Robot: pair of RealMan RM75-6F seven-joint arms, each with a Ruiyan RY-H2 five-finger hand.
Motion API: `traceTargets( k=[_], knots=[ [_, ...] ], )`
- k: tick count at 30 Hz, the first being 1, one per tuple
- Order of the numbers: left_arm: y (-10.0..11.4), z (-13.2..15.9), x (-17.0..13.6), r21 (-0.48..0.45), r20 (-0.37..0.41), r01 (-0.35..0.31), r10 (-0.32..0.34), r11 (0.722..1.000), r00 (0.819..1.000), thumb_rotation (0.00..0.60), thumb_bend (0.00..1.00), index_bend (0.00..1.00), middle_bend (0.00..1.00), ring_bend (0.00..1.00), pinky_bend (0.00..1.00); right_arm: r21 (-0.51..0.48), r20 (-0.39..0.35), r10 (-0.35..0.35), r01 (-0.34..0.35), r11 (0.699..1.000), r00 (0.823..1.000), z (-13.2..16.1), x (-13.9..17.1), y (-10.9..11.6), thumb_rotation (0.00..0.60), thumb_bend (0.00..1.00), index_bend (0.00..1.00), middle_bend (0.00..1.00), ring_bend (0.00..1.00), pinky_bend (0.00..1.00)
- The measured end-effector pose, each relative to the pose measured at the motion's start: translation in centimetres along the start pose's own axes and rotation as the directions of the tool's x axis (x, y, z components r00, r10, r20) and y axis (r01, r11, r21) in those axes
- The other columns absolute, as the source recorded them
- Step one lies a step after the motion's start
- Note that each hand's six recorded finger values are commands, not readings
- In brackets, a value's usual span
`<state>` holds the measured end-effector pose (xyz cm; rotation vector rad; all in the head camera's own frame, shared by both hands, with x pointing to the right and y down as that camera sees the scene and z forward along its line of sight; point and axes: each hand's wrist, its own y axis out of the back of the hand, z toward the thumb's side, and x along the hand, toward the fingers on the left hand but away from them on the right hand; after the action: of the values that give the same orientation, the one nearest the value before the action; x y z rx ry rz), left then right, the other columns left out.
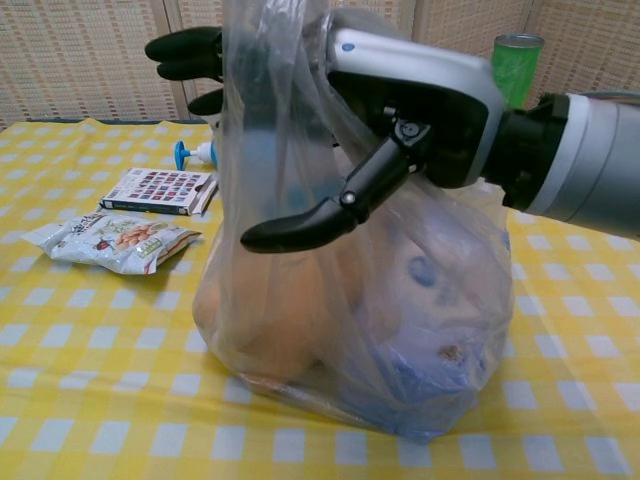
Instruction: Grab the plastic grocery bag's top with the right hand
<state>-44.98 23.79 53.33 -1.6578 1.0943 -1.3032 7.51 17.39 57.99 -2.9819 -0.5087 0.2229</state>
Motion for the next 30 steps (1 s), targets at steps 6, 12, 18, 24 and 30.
traceTargets(
  k=[6, 12, 18, 24, 30],
  knots=[
    [0.1, 0.0, 0.0, -0.001, 0.000, -0.003, 0.003, 1.000, 1.000, 0.600, 0.22, 0.00, 0.05, 0.06, 0.00, -0.125, -0.014, 0.008, -0.010, 0.992, 1.000, 0.2, -0.5, 0.1, 0.600, 0.23, 0.00, 0.00, 0.00, 0.00],
    [0.1, -0.1, 0.0, -0.001, -0.003, -0.002, 0.002, 1.000, 1.000, 0.600, 0.22, 0.00, 0.05, 0.06, 0.00, -0.164, -0.025, 0.012, -0.016, 0.986, 1.000, 0.1, -1.0, 0.6, 0.600, 0.24, 0.00, 0.00, 0.00, 0.00],
    [0.1, -0.2, 0.0, 0.000, -0.005, -0.003, 0.003, 1.000, 1.000, 0.600, 0.22, 0.00, 0.05, 0.06, 0.00, -0.142, -0.033, 0.018, -0.023, 0.990, 0.999, 0.1, -1.2, 0.7, 0.600, 0.23, 0.00, 0.00, 0.01, 0.00],
    [0.1, -0.2, 0.0, 0.000, -0.006, -0.004, 0.004, 1.000, 1.000, 0.600, 0.22, 0.00, 0.05, 0.06, 0.00, -0.082, -0.046, 0.007, -0.011, 0.997, 0.999, 0.3, -1.1, 0.8, 0.600, 0.24, 0.00, 0.00, 0.01, 0.00],
    [0.1, -0.1, -0.1, 0.000, -0.002, -0.003, 0.003, 1.000, 1.000, 0.600, 0.22, 0.00, 0.05, 0.06, 0.00, 0.011, -0.054, 0.001, 0.000, 1.000, 0.999, 0.6, -0.9, 0.4, 0.600, 0.23, 0.00, 0.00, 0.01, 0.00]
  ],
)
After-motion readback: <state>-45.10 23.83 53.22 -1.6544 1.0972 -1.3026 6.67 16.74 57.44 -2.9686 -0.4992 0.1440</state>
